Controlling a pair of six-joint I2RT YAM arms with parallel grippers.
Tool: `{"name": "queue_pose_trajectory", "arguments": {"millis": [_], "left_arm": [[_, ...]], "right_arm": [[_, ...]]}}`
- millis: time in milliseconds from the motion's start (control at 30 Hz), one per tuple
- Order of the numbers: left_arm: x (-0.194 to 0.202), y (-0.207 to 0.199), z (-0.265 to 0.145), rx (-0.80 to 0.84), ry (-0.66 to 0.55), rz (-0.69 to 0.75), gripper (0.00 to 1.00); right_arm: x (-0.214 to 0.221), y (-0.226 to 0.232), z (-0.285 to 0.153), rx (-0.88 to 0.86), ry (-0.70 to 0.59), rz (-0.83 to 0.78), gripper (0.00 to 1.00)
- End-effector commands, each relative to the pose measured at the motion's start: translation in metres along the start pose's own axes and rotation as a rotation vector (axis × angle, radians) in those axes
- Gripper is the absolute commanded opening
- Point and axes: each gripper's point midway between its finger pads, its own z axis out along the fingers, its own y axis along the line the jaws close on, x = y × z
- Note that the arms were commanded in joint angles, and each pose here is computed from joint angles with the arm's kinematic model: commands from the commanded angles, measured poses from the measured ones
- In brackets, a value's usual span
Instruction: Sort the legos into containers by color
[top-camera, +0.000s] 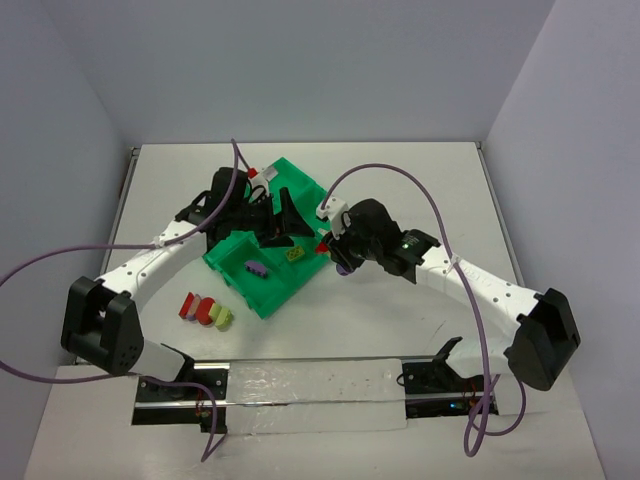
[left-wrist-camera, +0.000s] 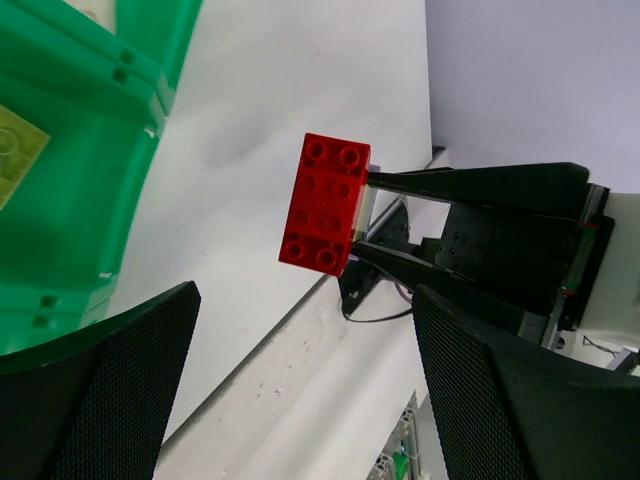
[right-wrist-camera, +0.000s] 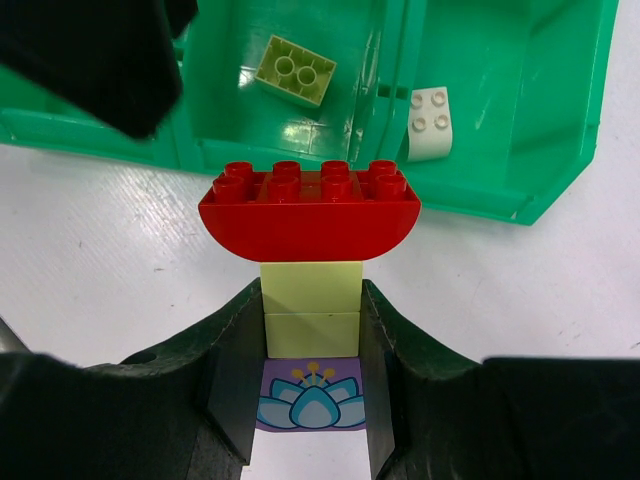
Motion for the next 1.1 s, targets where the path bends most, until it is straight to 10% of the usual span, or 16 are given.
{"name": "queue_pose_trajectory", "arguments": {"millis": [0, 300, 733, 1067], "left_arm": [[0.003, -0.015, 0.014, 0.1, 0.027, 0.018, 0.92], [0.015, -0.022, 0.035, 0.144, 0.094, 0.014, 0.9], [0.024, -0.026, 0.04, 0.212, 0.128, 0.003, 0.58], [0.012, -0.03, 0.036, 0.183, 0.097, 0.03, 0.06]], "right_arm": [[-0.039, 0.002, -0.016, 0.002, -0.135, -0.008, 0.0], [-0.046, 0.007, -0.02, -0.007, -0.162, -0.013, 0.0], [-0.047, 0.009, -0.024, -0.008, -0.172, -0.025, 0.0], [-0.027, 0.011, -0.014, -0.012, -0.15, -0.03, 0.0]]}}
